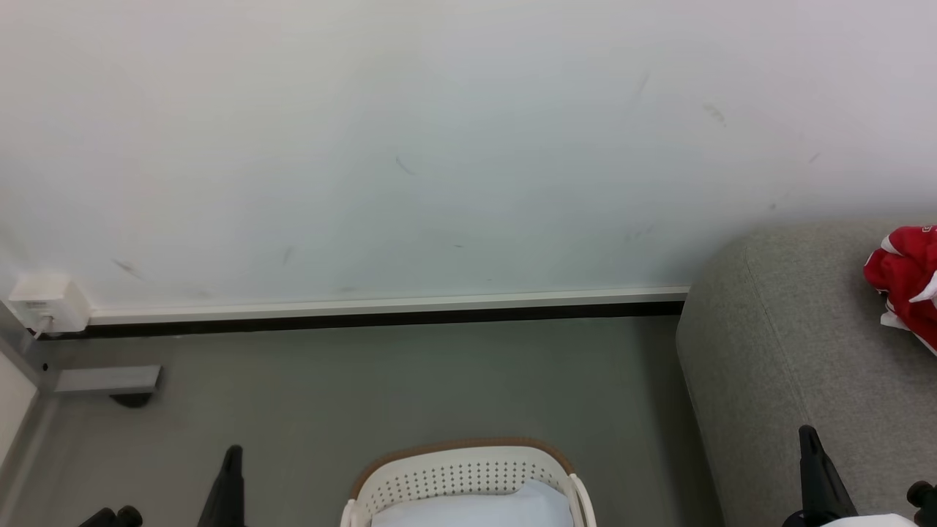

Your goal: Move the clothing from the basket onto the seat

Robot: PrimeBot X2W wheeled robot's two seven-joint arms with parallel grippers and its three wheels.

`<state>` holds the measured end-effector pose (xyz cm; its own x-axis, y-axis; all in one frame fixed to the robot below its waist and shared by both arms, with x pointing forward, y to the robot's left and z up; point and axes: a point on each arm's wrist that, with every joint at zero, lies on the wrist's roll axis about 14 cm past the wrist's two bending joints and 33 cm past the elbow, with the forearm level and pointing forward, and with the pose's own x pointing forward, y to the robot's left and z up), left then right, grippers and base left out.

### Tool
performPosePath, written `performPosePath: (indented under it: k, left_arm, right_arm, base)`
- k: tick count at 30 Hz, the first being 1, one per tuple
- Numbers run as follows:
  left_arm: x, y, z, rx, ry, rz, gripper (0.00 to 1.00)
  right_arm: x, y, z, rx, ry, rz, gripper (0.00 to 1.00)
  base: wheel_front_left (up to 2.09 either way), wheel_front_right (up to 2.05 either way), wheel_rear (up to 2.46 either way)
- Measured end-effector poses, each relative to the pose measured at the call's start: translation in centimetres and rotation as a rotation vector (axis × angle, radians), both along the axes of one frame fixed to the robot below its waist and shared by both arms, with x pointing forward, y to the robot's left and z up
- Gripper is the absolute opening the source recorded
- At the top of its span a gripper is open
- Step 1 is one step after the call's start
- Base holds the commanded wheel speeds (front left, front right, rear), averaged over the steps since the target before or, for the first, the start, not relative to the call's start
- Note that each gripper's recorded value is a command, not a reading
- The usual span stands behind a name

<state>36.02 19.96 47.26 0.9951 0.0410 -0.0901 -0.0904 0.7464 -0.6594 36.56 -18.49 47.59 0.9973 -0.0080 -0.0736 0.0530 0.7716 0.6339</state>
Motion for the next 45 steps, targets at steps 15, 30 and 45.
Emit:
performPosePath:
  k: [15,30,45]
  left_arm:
    - [0.7,0.2,0.8,-0.187,-0.012,0.027,0.00]
    - [1.3,0.3,1.5,-0.359,-0.026,0.034,0.00]
    - [1.8,0.2,2.2,-0.501,-0.040,0.032,0.00]
  right_arm:
    - [0.6,-0.4,0.4,0.199,0.001,-0.023,0.00]
    - [1.1,-0.8,0.9,0.372,-0.007,-0.038,0.00]
    - [1.5,-1.0,1.5,0.525,-0.019,-0.041,0.00]
  base:
    - [0.00,0.00,0.00]
    - [0.00,0.00,0.00]
    - [0.00,0.00,0.00]
